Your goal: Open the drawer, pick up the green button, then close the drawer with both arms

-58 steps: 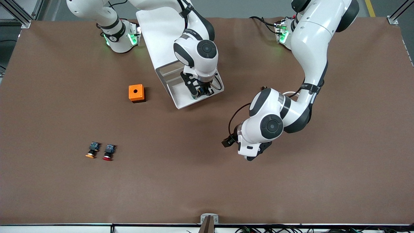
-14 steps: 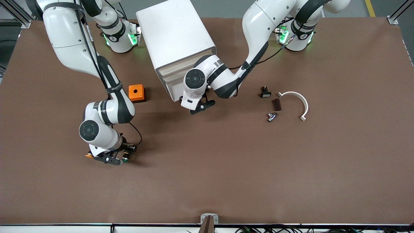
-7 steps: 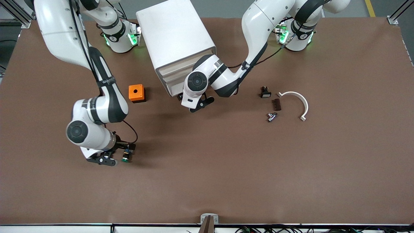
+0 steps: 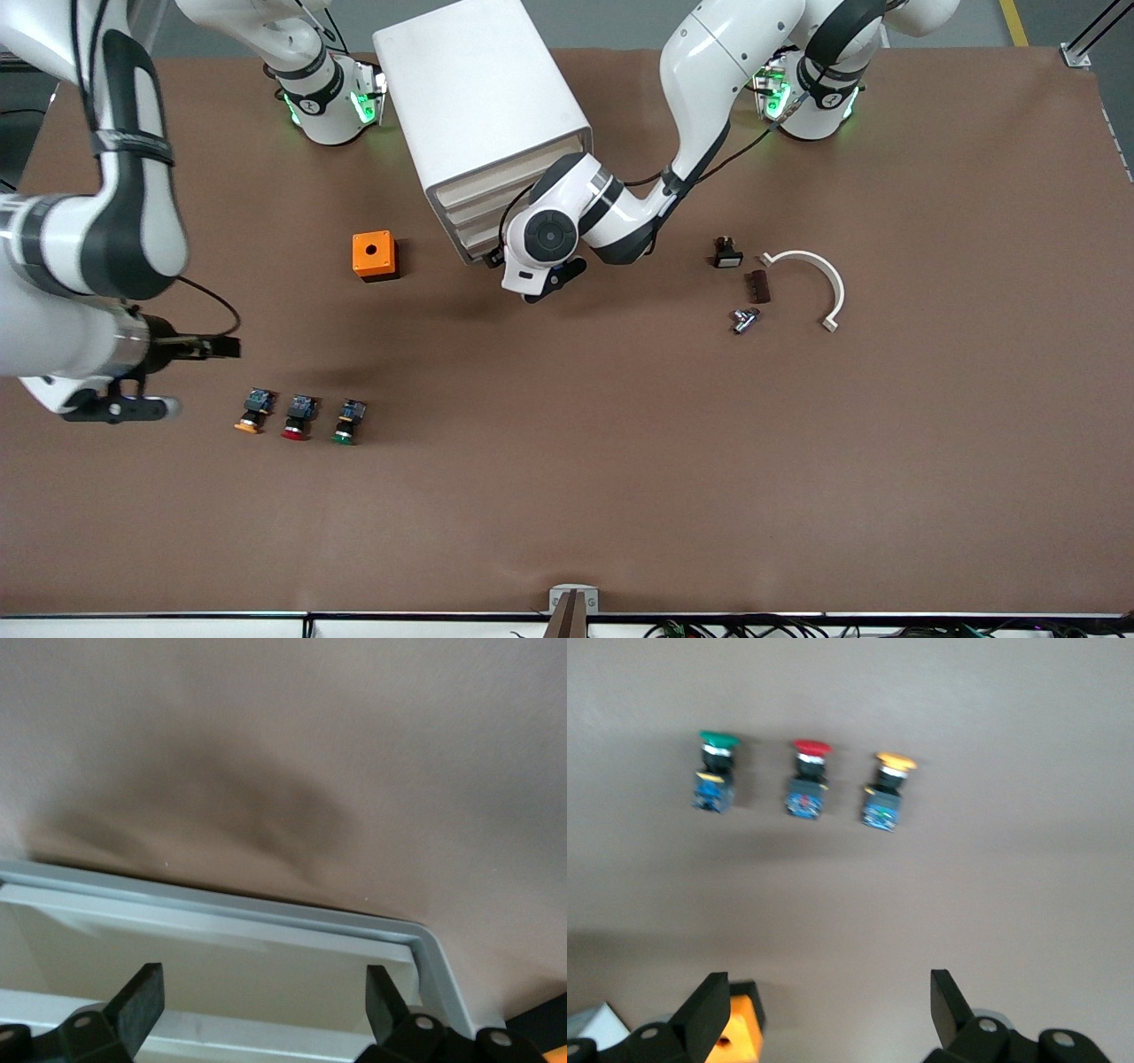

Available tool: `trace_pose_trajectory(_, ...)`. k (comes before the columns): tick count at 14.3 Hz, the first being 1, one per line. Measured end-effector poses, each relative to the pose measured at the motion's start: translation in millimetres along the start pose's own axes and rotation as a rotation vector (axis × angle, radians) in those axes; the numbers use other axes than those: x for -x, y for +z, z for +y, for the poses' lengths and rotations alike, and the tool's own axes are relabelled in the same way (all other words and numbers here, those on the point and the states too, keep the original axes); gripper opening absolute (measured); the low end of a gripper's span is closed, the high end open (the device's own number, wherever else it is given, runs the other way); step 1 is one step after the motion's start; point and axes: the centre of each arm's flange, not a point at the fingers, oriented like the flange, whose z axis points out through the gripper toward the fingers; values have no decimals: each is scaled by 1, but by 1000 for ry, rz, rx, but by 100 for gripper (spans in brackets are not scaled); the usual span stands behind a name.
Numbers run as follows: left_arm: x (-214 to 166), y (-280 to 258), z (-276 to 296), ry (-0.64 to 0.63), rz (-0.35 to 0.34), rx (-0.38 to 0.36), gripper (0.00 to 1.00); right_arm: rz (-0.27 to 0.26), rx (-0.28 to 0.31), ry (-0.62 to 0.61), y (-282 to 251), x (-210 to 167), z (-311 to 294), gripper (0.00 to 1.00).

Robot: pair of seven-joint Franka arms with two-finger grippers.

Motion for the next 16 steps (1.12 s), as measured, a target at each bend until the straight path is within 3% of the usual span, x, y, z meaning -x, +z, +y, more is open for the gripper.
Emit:
trace_pose_trajectory(3,2,6,-1,-14,-31,0,100,17,-2,8,-28,14,19,100)
trace_pose_trajectory(9,1,5,-1,-17,-33,3,100,65,-21,-15,-85,51,0,100)
trace_pose_trajectory(12,-1,0,1,-19,-30,15,100,67,12,-21,-99,64,-2,100)
trace_pose_trajectory(16,-17,-36,2,19,67,24,100,62,24,-17,-104,70,1,100)
